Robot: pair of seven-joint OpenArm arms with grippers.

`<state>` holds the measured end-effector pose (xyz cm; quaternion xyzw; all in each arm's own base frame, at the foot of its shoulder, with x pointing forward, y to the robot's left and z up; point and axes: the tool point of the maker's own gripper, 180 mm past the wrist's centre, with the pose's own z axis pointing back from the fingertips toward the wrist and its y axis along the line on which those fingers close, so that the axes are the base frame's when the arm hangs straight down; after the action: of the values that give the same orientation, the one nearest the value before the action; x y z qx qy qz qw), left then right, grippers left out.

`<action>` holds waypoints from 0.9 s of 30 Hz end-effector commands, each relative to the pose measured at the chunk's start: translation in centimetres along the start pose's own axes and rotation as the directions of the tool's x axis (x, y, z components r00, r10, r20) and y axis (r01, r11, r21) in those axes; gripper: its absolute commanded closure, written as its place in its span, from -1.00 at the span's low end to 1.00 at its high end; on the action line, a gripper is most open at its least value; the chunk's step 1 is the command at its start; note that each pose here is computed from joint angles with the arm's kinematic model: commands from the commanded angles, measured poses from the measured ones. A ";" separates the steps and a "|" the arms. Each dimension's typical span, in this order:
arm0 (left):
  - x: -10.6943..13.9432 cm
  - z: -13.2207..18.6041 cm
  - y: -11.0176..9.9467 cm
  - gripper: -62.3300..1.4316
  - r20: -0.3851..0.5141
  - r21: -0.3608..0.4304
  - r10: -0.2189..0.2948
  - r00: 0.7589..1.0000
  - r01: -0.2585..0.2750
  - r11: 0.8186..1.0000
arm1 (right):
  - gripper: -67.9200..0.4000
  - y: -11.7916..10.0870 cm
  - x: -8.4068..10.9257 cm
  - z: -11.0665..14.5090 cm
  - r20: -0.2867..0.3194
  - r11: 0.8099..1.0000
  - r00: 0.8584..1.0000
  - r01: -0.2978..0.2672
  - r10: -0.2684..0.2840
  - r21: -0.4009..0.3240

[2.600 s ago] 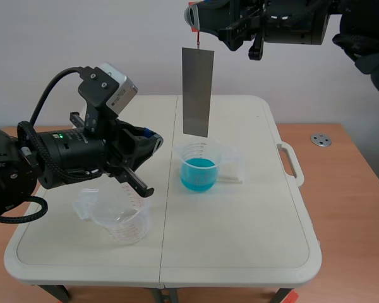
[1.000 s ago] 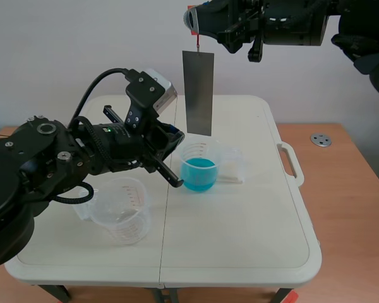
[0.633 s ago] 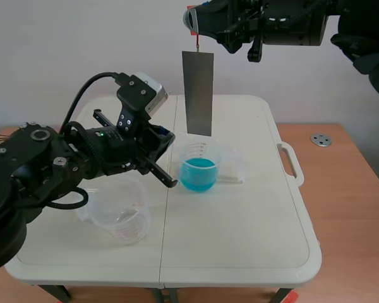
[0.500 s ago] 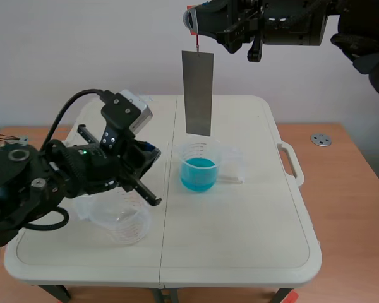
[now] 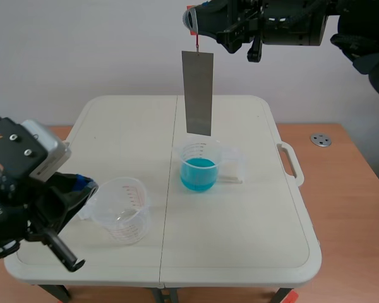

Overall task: Hold the metal plate by the orange handle, dip it into the blue solution, take it out and point at it, then put the plate back in the beaker on the left.
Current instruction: 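Point at the plate with the left hand, then lower the plate into the blue solution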

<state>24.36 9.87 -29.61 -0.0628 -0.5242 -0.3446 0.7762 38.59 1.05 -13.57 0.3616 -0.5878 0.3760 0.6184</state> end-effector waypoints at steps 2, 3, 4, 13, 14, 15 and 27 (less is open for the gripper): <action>-0.8 1.7 -0.3 0.90 -0.015 0.010 0.015 1.000 -0.015 1.000 | 0.95 0.7 1.4 -0.4 0.056 1.000 0.998 -0.008 0.006 0.025; -1.3 2.4 -0.6 0.90 -0.030 0.009 0.019 0.999 -0.019 1.000 | 0.95 0.8 1.2 -0.5 0.054 1.000 0.999 -0.005 0.003 0.026; -2.0 3.1 -0.8 0.90 -0.047 0.007 0.026 0.999 -0.026 1.000 | 0.95 0.9 1.1 -0.6 0.054 1.000 0.999 -0.001 -0.001 0.028; -8.3 8.9 -3.4 0.90 -0.260 0.001 0.096 0.961 -0.100 0.995 | 0.95 1.2 0.2 -0.7 0.037 1.000 0.999 -0.005 0.004 0.023; -8.8 9.5 -3.6 0.90 -0.280 0.007 0.103 0.955 -0.105 0.994 | 0.95 1.2 0.2 -0.7 0.039 1.000 0.999 -0.005 0.005 0.023; -9.3 10.1 -3.8 0.90 -0.299 0.011 0.109 0.948 -0.111 0.994 | 0.95 1.2 0.2 -0.7 0.040 1.000 0.999 -0.006 0.005 0.023; -12.0 14.2 -7.6 0.90 -0.424 -0.024 0.178 0.888 -0.208 0.978 | 0.95 -0.5 -1.9 -0.6 0.029 0.999 0.999 0.042 -0.041 -0.025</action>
<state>6.29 16.58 -35.84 -0.0609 -0.3199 -0.2918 0.8993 39.11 0.91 -17.14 0.3627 -0.5776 0.3492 0.6426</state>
